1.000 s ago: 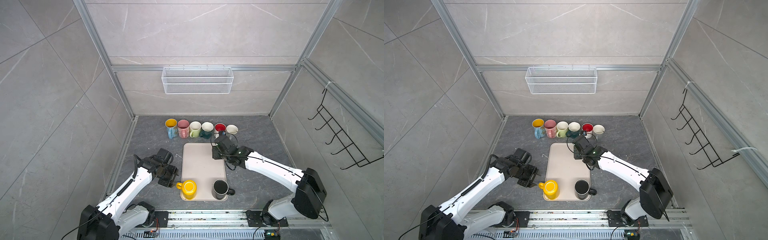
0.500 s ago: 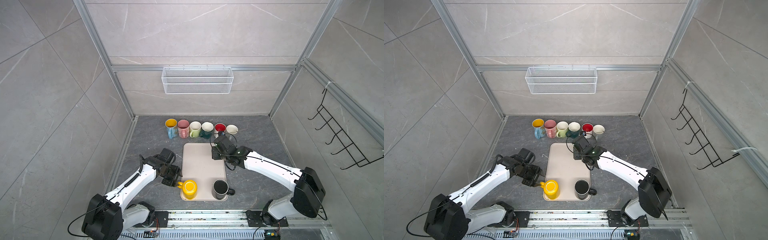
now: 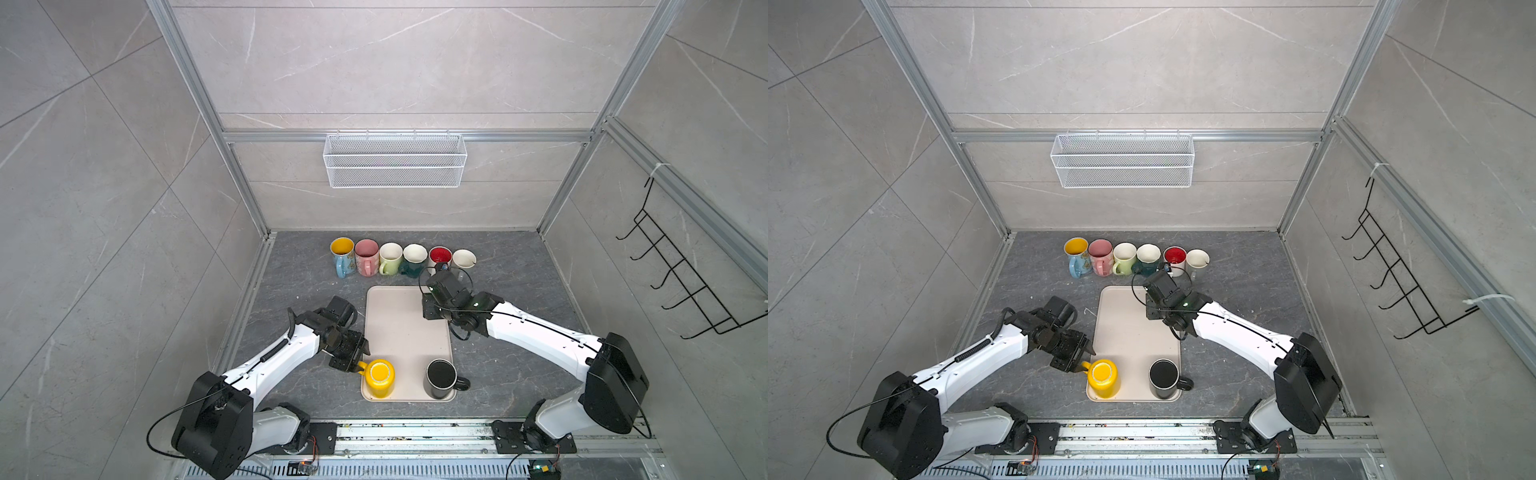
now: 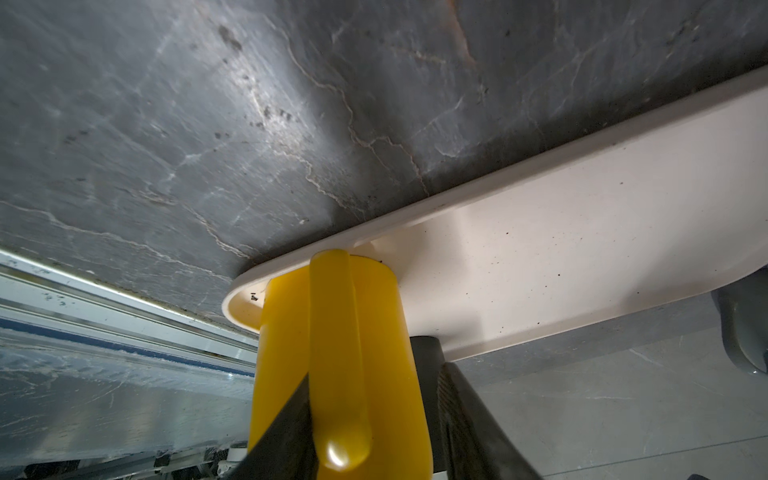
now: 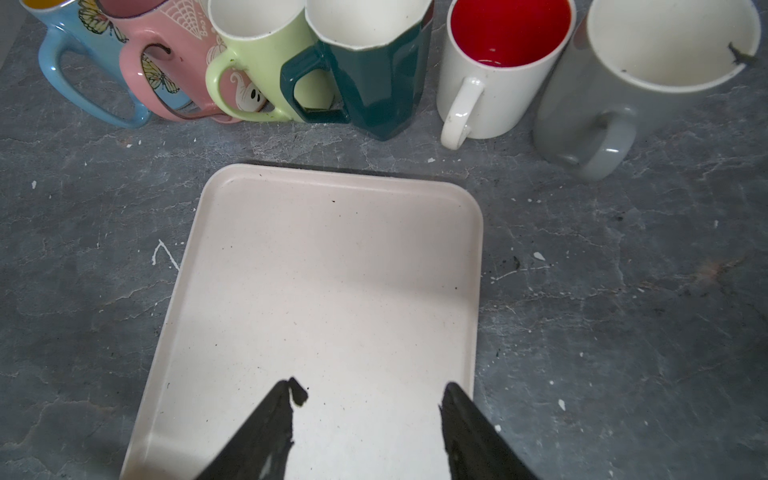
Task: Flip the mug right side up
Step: 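Lift the yellow mug and tilt it upright with the left gripper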
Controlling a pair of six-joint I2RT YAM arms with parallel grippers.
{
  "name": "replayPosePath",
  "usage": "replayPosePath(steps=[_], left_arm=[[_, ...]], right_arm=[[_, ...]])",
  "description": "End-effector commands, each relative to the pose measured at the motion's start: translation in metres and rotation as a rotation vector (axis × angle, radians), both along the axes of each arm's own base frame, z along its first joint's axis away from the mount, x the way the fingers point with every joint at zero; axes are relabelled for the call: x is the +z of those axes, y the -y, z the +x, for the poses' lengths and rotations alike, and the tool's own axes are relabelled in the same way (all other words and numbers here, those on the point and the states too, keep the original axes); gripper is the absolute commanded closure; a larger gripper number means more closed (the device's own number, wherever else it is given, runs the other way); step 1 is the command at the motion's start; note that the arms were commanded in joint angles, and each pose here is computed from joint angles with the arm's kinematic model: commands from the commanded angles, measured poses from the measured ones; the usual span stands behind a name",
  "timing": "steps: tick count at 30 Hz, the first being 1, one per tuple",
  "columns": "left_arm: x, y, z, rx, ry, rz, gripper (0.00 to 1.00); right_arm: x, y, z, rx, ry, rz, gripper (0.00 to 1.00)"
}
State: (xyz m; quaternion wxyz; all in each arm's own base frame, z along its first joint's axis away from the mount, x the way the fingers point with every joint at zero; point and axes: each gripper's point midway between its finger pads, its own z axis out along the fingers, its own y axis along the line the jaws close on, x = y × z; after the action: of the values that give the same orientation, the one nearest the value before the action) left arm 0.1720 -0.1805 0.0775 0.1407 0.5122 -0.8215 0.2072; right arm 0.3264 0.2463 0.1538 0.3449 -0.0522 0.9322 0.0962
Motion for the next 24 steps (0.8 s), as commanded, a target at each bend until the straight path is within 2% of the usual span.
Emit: replayPosePath(steps=[1,10,15,16,19,24], left_arm=[[-0.001,0.007,-0.003,-0.009,-0.025,-0.035,0.55],[-0.009,0.012,-0.002,-0.014,-0.036,-0.059,0.64],[-0.012,0.018,0.003,-0.019,-0.022,-0.084,0.76],[-0.011,0.020,0.006,-0.021,-0.007,-0.094,0.82],[-0.004,0.031,0.026,-0.030,0.100,-0.149,1.00],[0.022,0.041,0.066,-0.037,0.344,-0.199,1.00]], right_arm=[[-0.001,-0.003,-0.001,-0.002,-0.014,-0.005,0.41],[-0.004,-0.002,-0.001,-0.011,-0.018,-0.013,0.41],[-0.003,0.001,0.000,-0.017,-0.016,-0.026,0.41],[-0.003,0.002,0.000,-0.019,-0.016,-0.031,0.41],[-0.002,0.003,0.000,-0.022,-0.013,-0.038,0.41],[0.001,0.009,-0.001,-0.031,-0.007,-0.059,0.40]])
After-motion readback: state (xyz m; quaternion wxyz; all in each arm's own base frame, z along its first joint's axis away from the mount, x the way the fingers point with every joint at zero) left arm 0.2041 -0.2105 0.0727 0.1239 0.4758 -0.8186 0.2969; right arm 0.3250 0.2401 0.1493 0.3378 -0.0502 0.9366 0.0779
